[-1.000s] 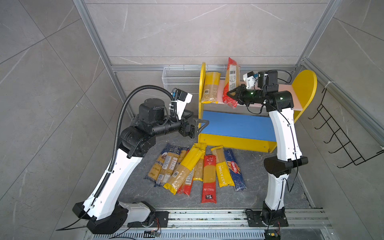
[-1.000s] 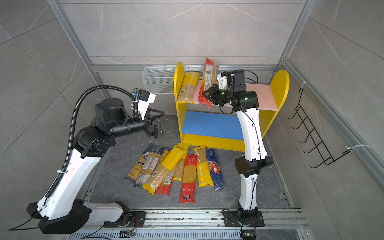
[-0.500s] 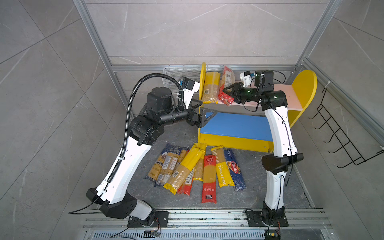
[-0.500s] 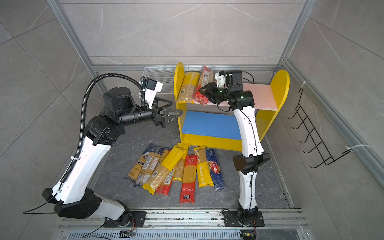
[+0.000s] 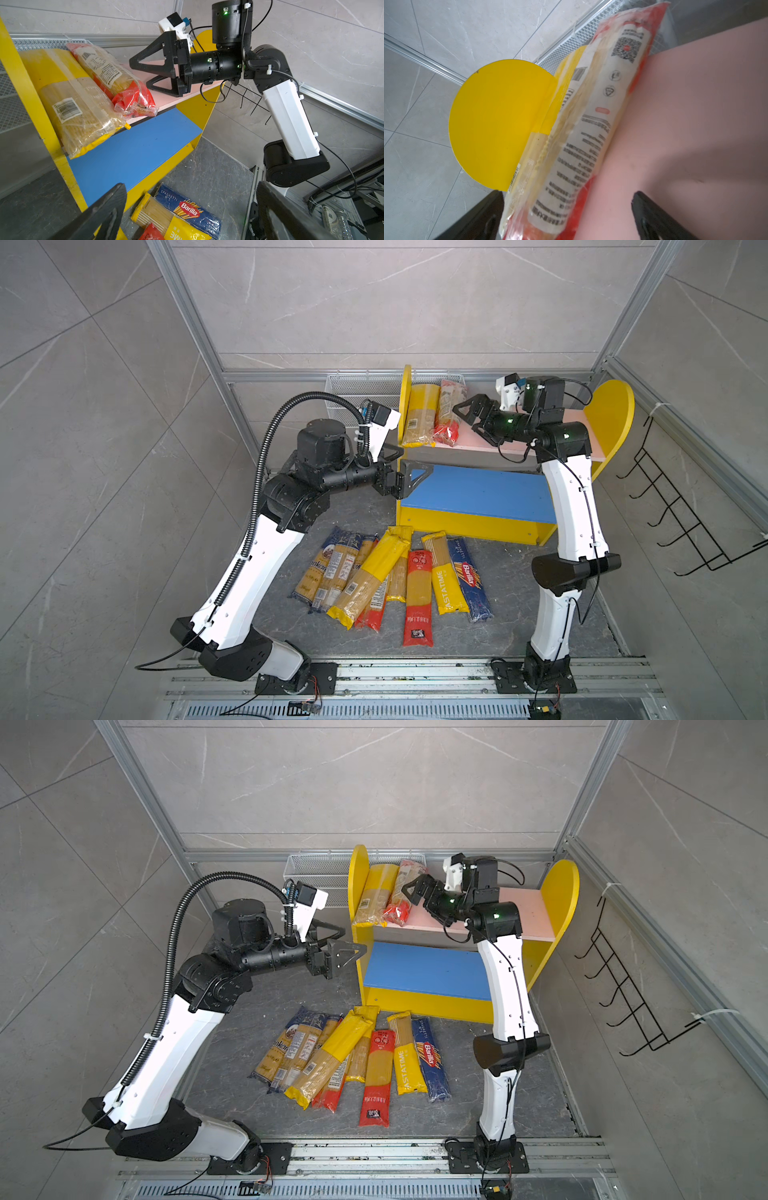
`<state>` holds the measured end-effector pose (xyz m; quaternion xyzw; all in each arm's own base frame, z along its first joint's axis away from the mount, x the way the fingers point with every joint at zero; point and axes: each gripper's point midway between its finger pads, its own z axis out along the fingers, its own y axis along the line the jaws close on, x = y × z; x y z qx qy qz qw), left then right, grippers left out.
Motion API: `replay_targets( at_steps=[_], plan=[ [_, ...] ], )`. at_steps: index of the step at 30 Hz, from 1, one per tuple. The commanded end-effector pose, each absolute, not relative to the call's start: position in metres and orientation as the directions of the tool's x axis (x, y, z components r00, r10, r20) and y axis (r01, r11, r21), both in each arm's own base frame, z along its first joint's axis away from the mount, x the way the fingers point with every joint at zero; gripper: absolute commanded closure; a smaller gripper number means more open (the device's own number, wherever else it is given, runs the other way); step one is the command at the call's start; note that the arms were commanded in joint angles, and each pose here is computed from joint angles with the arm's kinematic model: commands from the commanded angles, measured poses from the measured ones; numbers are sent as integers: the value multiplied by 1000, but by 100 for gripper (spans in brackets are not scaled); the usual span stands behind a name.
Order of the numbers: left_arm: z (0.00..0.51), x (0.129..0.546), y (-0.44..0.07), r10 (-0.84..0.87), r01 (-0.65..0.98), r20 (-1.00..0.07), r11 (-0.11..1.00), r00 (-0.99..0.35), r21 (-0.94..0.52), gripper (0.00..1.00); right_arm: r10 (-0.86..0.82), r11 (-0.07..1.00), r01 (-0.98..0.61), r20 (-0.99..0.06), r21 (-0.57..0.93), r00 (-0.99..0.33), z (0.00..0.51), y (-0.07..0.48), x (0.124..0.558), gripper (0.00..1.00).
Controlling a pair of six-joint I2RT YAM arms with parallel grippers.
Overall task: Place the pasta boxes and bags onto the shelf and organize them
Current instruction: 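Stand the red bag beside the yellow bag and open the right gripper, then lower the right gripper to the floor row while the left arm draws back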
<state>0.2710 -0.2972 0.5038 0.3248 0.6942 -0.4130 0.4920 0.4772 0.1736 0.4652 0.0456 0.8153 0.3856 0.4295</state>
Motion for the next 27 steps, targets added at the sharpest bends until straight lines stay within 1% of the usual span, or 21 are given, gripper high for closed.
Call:
replay_targets(
  at_steps=[1,5,9,11,14,20,27],
  plan=[
    [525,258,-287,5,872,-971,442,-238,-211,0,386,741,-225,-677,632,-627,465,162,456,1],
    [521,253,-285,5,869,-967,439,-255,-227,0,376,760,-199,-668,619,-642,461,155,436,3],
    [513,246,-283,5,868,-959,427,-283,-254,0,339,799,-189,-687,571,-643,457,155,401,5],
    [510,241,-281,1,866,-954,419,-300,-272,0,309,822,-182,-691,540,-654,449,158,382,5],
    [502,233,-279,0,864,-944,404,-329,-301,0,265,851,-158,-668,501,-695,428,162,353,7],
    [469,215,-273,27,839,-910,400,-413,-369,0,199,889,-108,-589,444,-783,365,172,295,8],
    [403,187,-263,97,789,-854,447,-512,-422,0,161,922,-28,-449,385,-879,264,172,245,9]
  ],
)
